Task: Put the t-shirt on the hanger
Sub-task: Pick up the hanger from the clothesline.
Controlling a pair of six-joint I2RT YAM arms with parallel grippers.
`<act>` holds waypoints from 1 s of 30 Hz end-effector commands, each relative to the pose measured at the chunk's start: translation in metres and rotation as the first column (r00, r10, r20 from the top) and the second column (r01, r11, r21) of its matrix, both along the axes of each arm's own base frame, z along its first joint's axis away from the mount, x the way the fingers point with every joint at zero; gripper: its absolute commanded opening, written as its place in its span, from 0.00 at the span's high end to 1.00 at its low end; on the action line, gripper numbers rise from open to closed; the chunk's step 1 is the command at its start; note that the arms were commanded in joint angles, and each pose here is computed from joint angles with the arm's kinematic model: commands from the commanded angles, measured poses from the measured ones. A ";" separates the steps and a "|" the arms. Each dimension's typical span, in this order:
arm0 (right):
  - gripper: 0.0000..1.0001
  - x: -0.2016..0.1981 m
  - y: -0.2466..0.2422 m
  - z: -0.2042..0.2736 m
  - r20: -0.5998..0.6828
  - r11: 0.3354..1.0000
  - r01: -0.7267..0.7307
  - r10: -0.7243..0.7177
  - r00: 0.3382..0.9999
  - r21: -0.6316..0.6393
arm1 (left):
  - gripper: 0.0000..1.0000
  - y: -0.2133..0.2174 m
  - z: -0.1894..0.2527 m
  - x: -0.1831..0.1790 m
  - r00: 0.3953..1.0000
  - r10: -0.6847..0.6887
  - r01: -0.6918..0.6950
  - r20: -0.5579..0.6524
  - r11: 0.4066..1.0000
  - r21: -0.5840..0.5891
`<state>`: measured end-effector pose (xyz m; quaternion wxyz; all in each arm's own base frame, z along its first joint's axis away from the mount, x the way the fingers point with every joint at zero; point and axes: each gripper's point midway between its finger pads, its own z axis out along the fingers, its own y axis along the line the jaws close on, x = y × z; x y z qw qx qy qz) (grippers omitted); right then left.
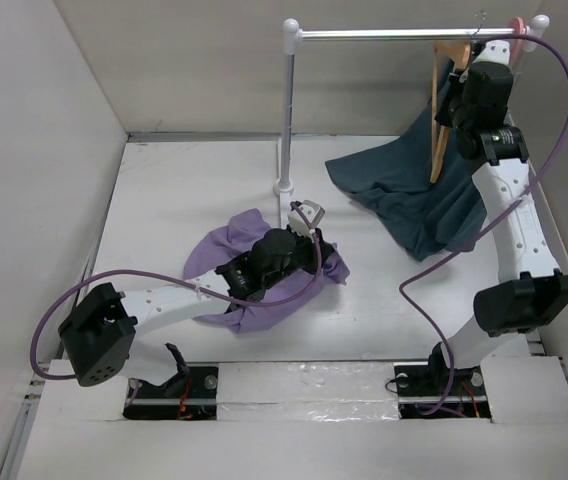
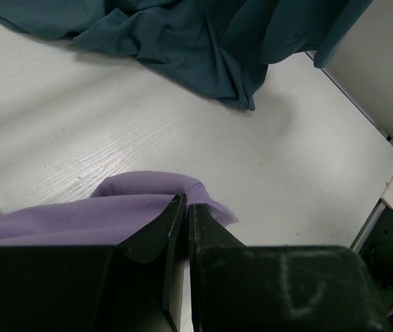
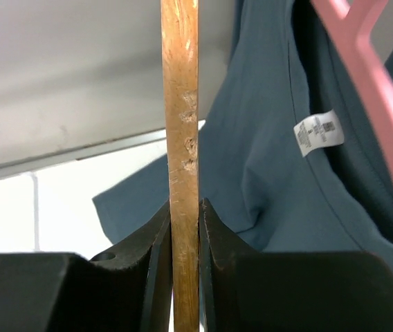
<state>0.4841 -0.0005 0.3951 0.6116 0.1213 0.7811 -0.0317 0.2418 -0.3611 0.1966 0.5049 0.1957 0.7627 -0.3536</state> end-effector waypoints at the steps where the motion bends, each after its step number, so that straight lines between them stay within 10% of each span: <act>1: 1.00 -0.025 0.004 0.080 0.230 0.999 -0.044 0.041 0.972 0.007 | 1.00 -0.001 0.041 0.005 0.998 0.028 -0.023 0.054 0.995 -0.095; 18: 1.00 -0.102 0.057 0.013 0.234 0.952 -0.269 0.231 0.944 0.147 | 1.00 -0.002 0.056 0.064 0.994 0.099 -0.092 0.054 0.989 -0.115; 30: 1.00 -0.247 0.110 -0.005 0.259 0.806 -0.556 0.503 0.825 0.205 | 1.00 0.024 0.073 0.138 0.985 0.169 -0.163 0.024 0.974 -0.156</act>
